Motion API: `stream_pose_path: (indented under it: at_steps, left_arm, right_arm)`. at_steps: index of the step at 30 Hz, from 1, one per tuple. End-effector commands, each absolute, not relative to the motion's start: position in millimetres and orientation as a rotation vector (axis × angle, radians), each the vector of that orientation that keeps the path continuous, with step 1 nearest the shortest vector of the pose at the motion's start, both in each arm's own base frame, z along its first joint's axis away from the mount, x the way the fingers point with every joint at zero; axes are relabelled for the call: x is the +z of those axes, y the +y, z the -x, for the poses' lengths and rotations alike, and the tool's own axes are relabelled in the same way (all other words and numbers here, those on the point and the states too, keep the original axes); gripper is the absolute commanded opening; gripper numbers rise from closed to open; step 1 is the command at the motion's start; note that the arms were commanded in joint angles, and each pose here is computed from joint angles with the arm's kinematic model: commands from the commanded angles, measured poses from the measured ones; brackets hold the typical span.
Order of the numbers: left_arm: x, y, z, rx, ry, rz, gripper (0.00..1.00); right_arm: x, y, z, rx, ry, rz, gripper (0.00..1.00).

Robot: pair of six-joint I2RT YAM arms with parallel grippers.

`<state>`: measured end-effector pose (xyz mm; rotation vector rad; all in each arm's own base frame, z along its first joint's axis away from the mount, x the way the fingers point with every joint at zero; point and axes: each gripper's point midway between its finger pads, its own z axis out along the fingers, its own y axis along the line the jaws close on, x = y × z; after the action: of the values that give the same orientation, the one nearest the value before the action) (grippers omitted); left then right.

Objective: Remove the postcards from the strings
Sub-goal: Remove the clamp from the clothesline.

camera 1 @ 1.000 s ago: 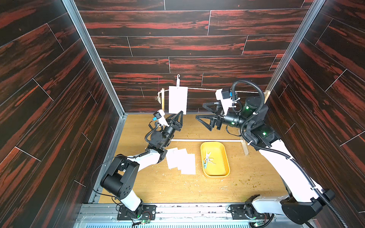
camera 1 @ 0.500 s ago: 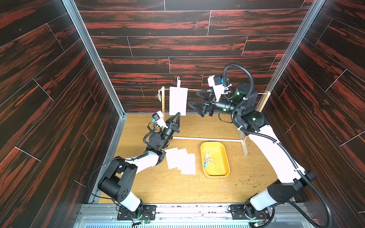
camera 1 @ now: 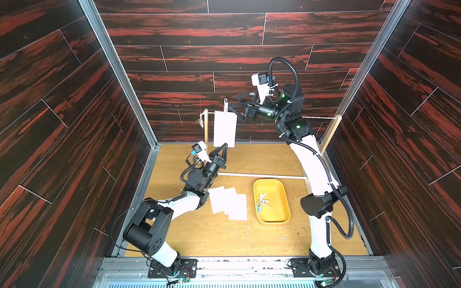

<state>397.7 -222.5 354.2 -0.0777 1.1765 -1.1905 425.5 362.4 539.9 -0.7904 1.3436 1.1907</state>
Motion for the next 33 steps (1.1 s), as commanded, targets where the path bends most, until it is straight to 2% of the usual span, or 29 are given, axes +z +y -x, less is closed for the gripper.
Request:
stream_pose_path:
  at_steps: [1, 12, 22, 26, 33]
  left_arm:
    - [374.8, -215.6, -382.8, -1.22, 1.104, 0.06, 0.0]
    - [367.2, -221.6, -387.3, -1.221, 1.126, 0.037, 0.0]
    - [361.2, -227.9, -403.5, -1.234, 1.146, 0.013, 0.0]
    - [361.8, -226.2, -405.3, -1.235, 1.144, 0.02, 0.0]
    - [358.4, -223.7, -405.2, -1.245, 1.154, 0.031, 0.0]
  right_arm:
    - [527.9, 369.1, -445.2, 1.316, 1.341, 0.754, 0.99]
    - [489.3, 389.6, -476.5, 1.457, 1.37, 0.695, 0.99]
    - [470.2, 408.0, -461.7, 1.558, 1.362, 0.803, 0.98]
    - [471.1, 409.6, -454.4, 1.582, 1.345, 0.84, 0.92]
    - [477.4, 407.5, -450.3, 1.567, 1.329, 0.853, 0.7]
